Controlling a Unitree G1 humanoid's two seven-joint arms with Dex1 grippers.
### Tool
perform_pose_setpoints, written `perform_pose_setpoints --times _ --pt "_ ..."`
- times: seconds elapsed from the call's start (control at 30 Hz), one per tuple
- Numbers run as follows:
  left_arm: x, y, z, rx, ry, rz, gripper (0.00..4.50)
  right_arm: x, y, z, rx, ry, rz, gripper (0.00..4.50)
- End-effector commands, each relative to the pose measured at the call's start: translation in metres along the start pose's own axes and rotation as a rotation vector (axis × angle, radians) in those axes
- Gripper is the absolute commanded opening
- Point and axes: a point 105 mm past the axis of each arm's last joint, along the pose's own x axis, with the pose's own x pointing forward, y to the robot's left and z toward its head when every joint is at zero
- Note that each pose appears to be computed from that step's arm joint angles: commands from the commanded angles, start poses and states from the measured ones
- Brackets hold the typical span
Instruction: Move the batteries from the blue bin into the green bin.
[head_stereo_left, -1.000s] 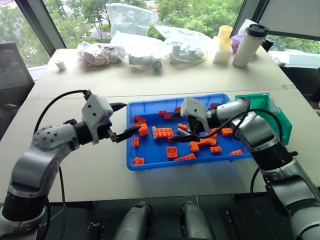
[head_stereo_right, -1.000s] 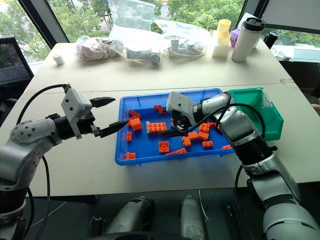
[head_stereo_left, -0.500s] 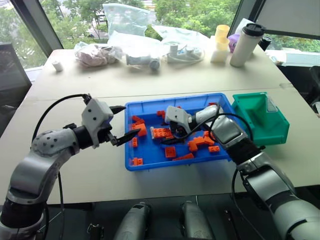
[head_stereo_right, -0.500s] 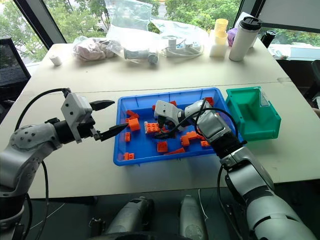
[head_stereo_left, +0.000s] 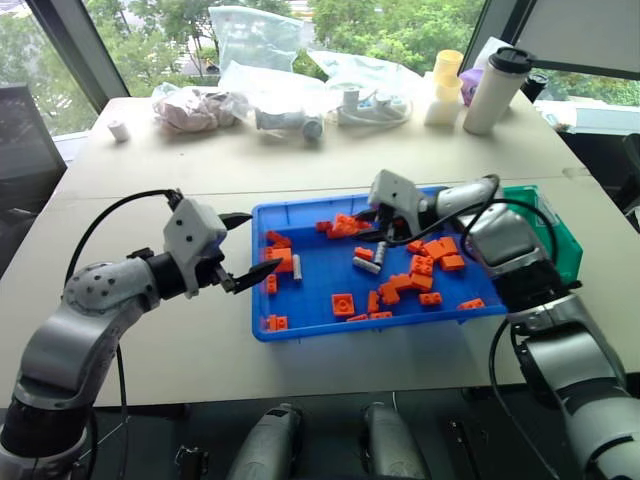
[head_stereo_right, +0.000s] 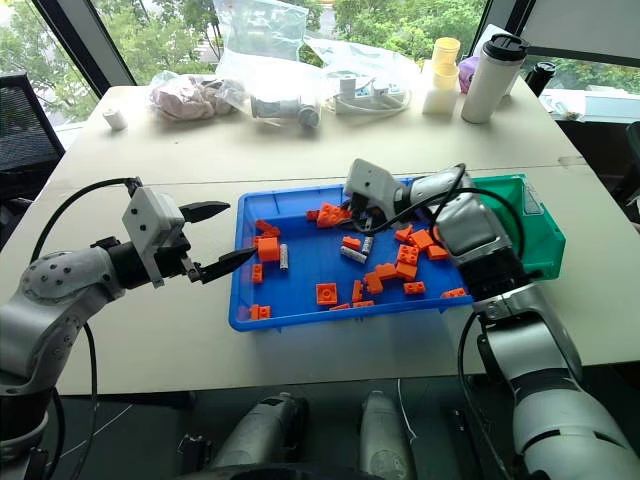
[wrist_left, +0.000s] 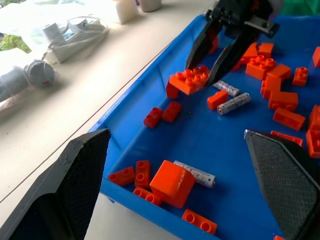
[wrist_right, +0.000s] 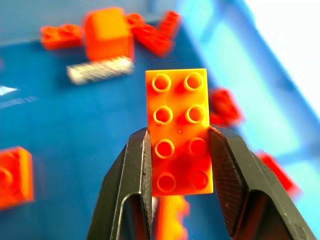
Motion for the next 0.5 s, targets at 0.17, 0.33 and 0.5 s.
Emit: perform_pose_setpoints --times 0.17,0.33,0.5 --pt "0.000 0.002 0.012 0.051 -0.033 -0.020 4.50 -0.023 -0.011 -0.025 -0.003 0.079 -0.072 2.45" --pt "0.001 0.006 0.016 0.049 -0.055 -0.022 4.50 -0.025 -0.014 -0.023 -0.015 0.071 -0.098 4.47" --pt "-0.004 0.011 0.017 0.049 -0.053 -0.022 4.50 -0.012 0.011 0.023 0.010 -0.101 0.034 4.47"
